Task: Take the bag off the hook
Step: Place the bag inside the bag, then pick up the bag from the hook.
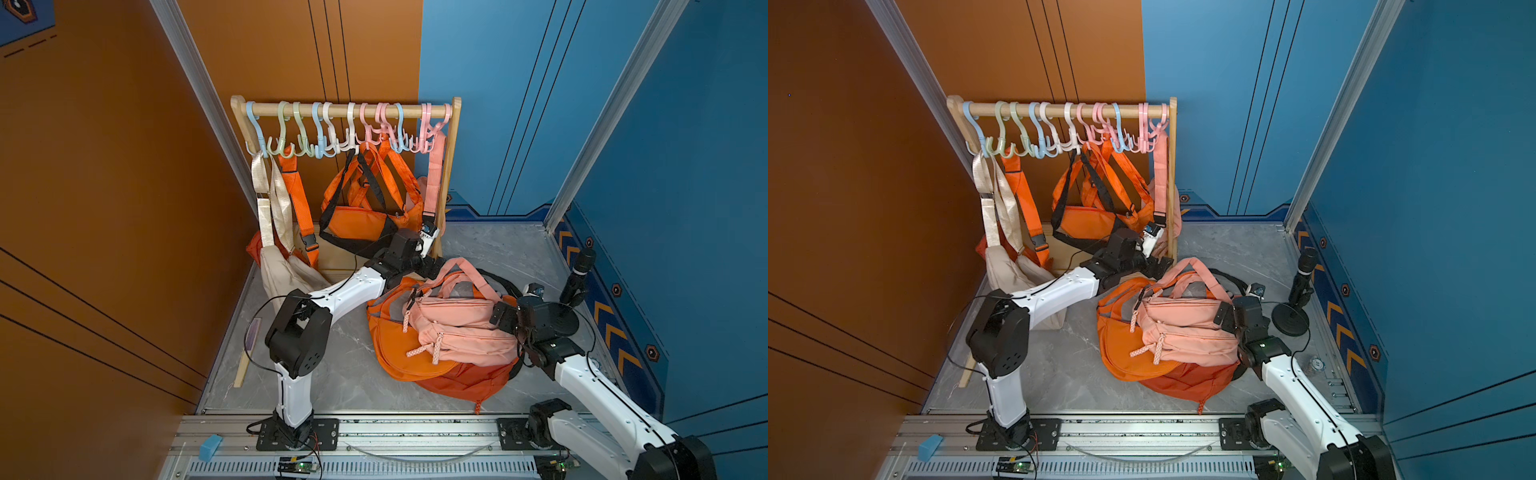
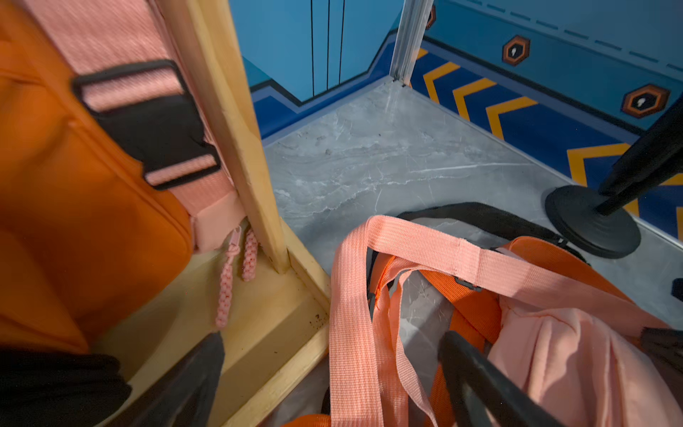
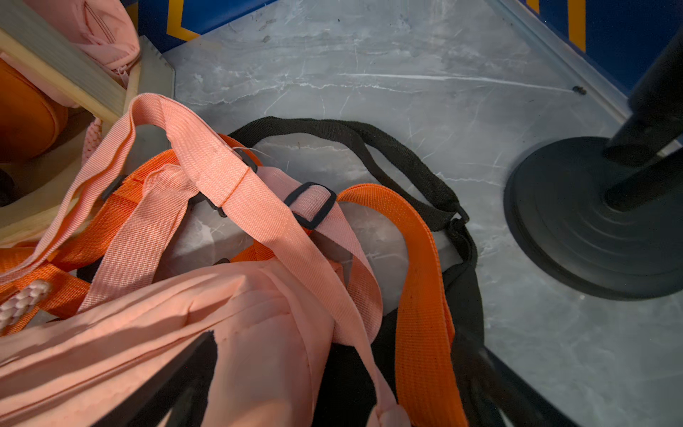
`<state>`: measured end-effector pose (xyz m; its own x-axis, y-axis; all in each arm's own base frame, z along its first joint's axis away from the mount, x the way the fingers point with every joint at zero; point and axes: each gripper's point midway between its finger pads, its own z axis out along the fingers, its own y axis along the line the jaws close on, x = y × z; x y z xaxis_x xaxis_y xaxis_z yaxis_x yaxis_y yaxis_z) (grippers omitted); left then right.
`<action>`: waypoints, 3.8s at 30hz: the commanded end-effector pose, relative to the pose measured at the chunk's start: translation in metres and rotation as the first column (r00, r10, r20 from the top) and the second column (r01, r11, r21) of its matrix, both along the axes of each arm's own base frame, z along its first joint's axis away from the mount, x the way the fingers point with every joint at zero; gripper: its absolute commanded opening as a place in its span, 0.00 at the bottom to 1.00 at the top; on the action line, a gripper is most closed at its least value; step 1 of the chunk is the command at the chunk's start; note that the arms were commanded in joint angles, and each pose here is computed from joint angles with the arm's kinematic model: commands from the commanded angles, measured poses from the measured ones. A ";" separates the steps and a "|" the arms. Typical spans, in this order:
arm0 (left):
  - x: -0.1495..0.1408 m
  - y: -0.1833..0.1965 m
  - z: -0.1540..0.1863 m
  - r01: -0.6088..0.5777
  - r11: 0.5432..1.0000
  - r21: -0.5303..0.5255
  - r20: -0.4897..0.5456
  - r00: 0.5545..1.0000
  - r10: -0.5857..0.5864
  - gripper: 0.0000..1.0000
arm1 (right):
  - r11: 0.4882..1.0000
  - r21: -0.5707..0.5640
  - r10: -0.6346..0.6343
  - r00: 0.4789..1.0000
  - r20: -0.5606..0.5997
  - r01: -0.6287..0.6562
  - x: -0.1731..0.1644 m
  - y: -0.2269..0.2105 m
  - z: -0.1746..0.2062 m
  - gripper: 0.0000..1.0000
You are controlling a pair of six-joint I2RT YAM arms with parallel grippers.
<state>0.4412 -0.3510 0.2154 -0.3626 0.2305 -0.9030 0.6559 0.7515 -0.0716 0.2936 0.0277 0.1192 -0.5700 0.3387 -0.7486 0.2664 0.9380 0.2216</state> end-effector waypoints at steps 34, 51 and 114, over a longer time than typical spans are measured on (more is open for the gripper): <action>-0.055 0.252 0.131 -0.502 0.812 -0.299 0.099 0.829 0.550 0.97 | 0.933 -0.059 0.350 0.852 0.390 -0.356 0.037 0.087 0.219 0.84; -0.110 0.288 0.099 -0.573 0.783 -0.242 0.074 0.794 0.603 0.98 | 0.688 -0.171 0.704 0.592 0.393 -0.705 0.083 0.264 0.272 0.57; -0.099 0.271 0.063 -0.535 0.830 -0.158 0.095 0.828 0.552 0.97 | 0.644 -0.265 0.731 0.477 0.488 -0.717 0.251 0.386 0.249 0.00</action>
<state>0.3386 -0.0763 0.2763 -0.3041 -0.1039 -0.9470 0.1359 0.9791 -0.1511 0.5524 0.4211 0.3373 -0.1726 -0.0517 -0.9836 -0.6483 0.7578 0.0739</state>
